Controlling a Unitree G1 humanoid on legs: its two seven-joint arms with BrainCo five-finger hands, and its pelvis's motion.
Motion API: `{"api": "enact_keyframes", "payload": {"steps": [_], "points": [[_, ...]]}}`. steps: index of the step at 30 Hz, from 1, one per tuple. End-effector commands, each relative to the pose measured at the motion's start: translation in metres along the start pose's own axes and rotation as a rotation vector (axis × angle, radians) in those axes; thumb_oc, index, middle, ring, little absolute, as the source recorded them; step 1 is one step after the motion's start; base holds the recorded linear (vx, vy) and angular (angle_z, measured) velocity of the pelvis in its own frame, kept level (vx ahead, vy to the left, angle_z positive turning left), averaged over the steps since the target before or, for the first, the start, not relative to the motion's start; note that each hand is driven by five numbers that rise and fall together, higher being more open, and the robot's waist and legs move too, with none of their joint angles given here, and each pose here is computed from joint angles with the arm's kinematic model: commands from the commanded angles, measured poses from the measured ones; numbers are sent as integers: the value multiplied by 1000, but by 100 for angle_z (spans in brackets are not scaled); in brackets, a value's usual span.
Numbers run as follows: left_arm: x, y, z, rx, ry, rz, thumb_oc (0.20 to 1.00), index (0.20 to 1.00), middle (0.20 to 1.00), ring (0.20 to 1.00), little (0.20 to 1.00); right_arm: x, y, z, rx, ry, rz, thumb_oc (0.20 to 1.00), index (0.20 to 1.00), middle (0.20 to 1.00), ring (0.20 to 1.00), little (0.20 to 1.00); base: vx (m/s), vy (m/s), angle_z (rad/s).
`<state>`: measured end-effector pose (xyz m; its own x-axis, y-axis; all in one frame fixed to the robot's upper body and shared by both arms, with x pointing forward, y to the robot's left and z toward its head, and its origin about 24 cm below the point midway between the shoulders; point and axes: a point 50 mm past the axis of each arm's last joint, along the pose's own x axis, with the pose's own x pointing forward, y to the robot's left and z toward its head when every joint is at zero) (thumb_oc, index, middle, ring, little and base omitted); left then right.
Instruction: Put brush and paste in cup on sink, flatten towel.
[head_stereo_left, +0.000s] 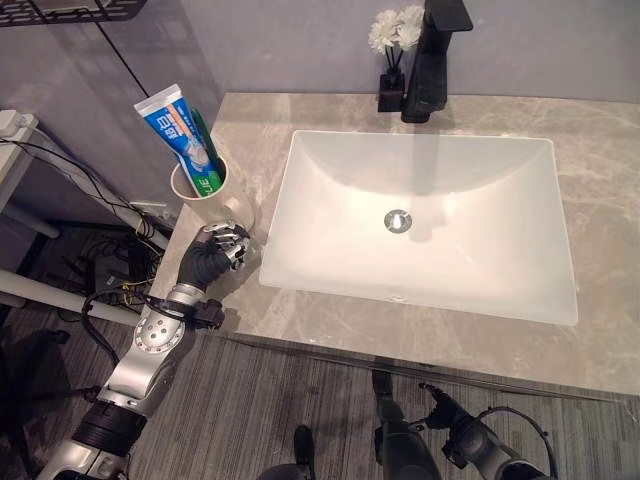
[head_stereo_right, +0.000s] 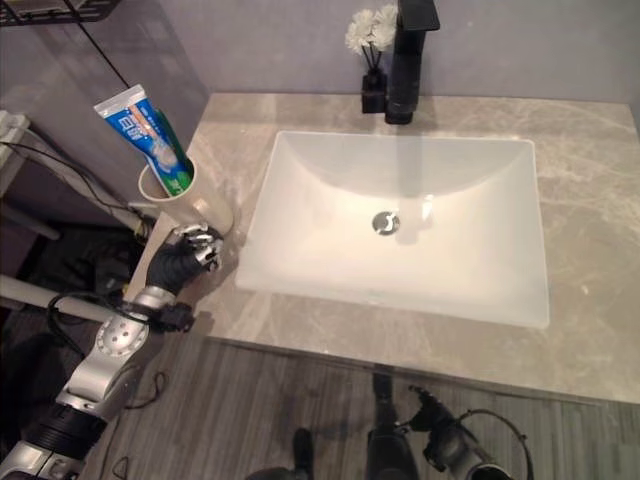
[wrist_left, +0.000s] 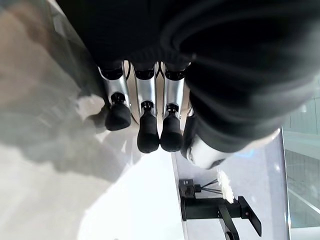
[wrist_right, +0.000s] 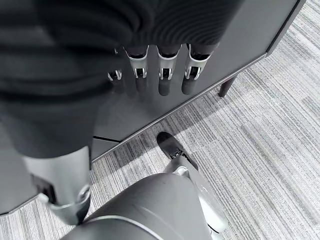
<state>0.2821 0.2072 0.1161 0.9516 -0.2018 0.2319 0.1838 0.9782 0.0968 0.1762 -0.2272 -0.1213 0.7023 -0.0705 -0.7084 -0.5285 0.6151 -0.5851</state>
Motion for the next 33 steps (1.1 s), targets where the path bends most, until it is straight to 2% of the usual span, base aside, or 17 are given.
{"api": "enact_keyframes", "payload": {"steps": [1, 15, 24, 33], "points": [[13, 10, 19, 29, -95, 53, 200, 200, 200, 200, 200, 3, -7, 10, 4, -46, -28, 1000, 1000, 1000, 1000, 1000, 0, 0, 0], [17, 13, 17, 15, -109, 125, 200, 200, 200, 200, 200, 3, -8, 10, 29, -45, -52, 1000, 1000, 1000, 1000, 1000, 0, -2, 0], [-4, 18, 12, 0, -79, 116, 200, 200, 200, 200, 200, 3, -10, 9, 41, -40, -63, 1000, 1000, 1000, 1000, 1000, 0, 0, 0], [-9, 28, 16, 15, -93, 154, 200, 200, 200, 200, 200, 2, -7, 6, 19, -35, -49, 1000, 1000, 1000, 1000, 1000, -11, -4, 4]]}}
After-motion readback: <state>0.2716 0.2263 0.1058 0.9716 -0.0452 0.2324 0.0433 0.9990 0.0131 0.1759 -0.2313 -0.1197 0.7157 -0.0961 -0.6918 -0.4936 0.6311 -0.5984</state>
